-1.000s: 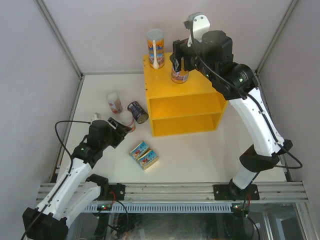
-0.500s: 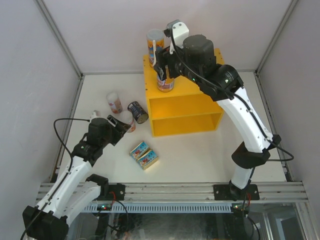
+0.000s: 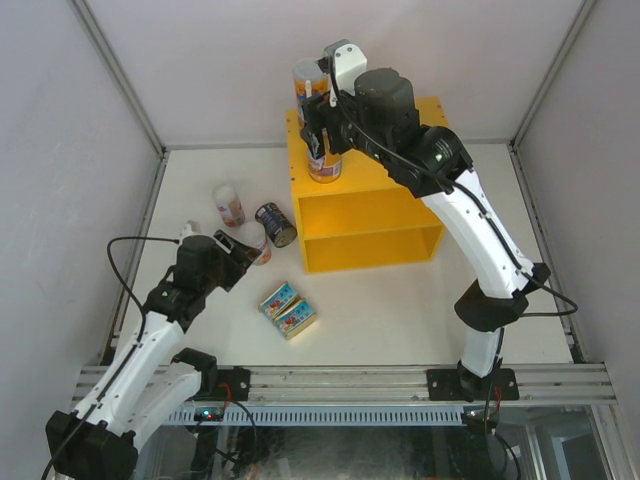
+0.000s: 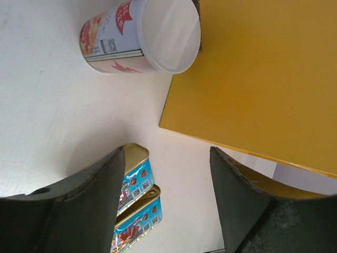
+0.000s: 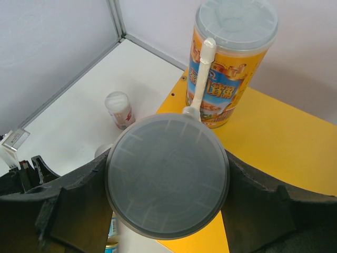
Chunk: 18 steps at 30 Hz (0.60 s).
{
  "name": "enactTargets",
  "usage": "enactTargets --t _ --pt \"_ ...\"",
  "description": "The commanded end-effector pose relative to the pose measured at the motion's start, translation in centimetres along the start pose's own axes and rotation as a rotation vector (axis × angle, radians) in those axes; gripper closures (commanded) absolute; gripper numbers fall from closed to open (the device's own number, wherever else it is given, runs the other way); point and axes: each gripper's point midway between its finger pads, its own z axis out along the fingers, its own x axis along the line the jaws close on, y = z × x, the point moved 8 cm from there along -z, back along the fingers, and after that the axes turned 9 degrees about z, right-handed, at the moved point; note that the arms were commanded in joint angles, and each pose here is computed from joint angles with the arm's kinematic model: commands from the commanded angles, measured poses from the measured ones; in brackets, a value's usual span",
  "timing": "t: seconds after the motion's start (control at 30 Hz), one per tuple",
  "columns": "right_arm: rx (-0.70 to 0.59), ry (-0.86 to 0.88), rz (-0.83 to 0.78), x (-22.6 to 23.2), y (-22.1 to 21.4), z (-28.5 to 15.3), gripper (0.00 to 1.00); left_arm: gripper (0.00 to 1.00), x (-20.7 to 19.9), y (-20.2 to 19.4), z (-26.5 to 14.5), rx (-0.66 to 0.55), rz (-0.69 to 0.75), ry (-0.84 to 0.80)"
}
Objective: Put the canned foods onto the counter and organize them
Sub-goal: Place the canned food on the counter.
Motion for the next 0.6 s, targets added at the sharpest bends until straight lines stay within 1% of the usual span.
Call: enactTargets --t 0.0,0.2,0.3,0.4,0.57 --pt "-0.221 0.045 0.049 0.7 4.6 -1.5 0.83 0.3 -1.1 1.4 -0.3 -0.051 0.021 -0.026" --pt "-0.207 0.049 0.051 0.9 4.1 -0.3 0.77 0.3 -0.9 1.3 -0.1 -0.048 0.018 -0.02" --pt "-0.194 0.045 0.048 0.8 3.7 0.1 0.71 0.3 -0.9 1.3 0.0 -0.047 0.017 -0.017" --pt "-0.182 0.031 0.049 0.7 3.4 0.5 0.6 0.29 -0.8 1.3 0.1 -0.043 0.016 -0.015" --pt "-0.177 0.018 0.053 0.5 3.2 0.8 0.47 0.29 -0.8 1.3 0.3 -0.039 0.017 -0.013"
